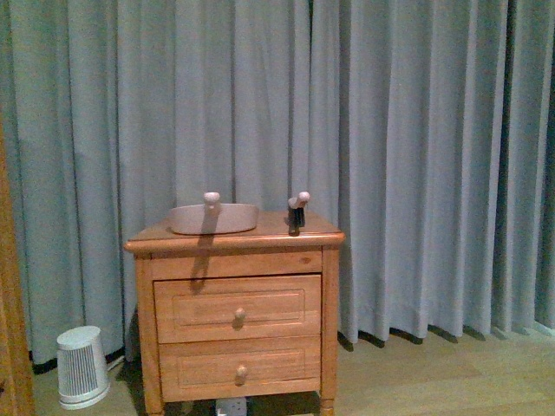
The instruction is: Clean up trash
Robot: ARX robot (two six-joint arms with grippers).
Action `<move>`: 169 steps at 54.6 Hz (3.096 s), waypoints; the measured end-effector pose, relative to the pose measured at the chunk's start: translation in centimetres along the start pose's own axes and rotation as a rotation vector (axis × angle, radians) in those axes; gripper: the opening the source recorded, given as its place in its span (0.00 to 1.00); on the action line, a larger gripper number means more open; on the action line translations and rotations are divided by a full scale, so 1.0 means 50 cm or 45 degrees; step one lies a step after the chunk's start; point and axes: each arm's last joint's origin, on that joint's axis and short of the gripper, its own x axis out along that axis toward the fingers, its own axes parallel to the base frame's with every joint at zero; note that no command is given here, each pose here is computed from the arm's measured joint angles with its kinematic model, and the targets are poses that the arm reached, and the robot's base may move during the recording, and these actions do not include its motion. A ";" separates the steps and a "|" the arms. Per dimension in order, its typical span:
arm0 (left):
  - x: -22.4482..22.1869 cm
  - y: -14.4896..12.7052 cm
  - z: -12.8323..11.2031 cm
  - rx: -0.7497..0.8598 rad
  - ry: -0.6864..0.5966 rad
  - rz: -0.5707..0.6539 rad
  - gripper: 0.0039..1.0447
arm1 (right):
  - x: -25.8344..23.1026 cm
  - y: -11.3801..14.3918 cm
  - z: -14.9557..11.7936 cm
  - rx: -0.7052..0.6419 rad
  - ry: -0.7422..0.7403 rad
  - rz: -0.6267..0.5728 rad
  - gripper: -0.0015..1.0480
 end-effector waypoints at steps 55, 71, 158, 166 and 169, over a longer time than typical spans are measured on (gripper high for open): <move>0.000 0.000 0.000 0.000 0.000 0.000 0.93 | 0.000 0.000 0.000 0.000 0.000 0.000 0.93; 0.000 0.000 0.000 0.000 0.000 0.000 0.93 | 0.000 0.000 0.000 0.000 0.000 0.000 0.93; 0.000 0.000 0.000 0.000 0.000 0.000 0.93 | 0.000 0.000 0.000 0.000 0.000 0.000 0.93; 0.000 0.000 0.000 0.000 0.000 0.000 0.93 | 0.000 0.000 0.000 0.000 0.000 0.000 0.93; 0.000 0.000 0.000 0.000 0.000 0.000 0.93 | 0.000 0.000 0.000 0.000 0.000 0.000 0.93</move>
